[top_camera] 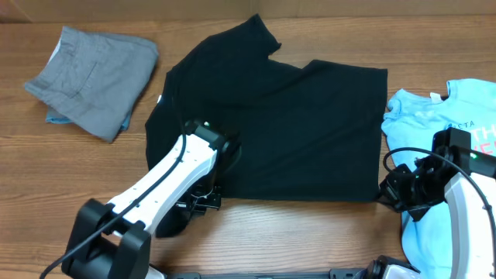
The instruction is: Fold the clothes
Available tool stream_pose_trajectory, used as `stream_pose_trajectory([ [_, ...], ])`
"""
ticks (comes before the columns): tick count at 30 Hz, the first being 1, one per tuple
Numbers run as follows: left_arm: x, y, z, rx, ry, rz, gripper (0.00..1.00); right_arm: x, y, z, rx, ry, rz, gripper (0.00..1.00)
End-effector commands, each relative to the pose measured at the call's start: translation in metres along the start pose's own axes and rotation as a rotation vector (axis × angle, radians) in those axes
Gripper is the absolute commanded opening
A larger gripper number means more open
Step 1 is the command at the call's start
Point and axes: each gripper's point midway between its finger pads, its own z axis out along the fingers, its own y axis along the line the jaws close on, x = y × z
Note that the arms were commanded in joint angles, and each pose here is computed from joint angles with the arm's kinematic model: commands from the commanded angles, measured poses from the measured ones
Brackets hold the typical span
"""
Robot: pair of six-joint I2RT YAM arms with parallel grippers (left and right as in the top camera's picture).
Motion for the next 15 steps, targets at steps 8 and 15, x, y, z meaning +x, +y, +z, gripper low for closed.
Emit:
stream_pose_trajectory([
  [8,-0.007,0.014,-0.023,-0.044,-0.078,-0.014,0.04,-0.004,0.001,-0.011,0.006,-0.043,-0.057,0.04],
  [15,-0.046,0.007,-0.029,-0.040,-0.250,0.056,0.04,-0.035,0.021,-0.014,-0.076,-0.164,-0.051,0.04],
])
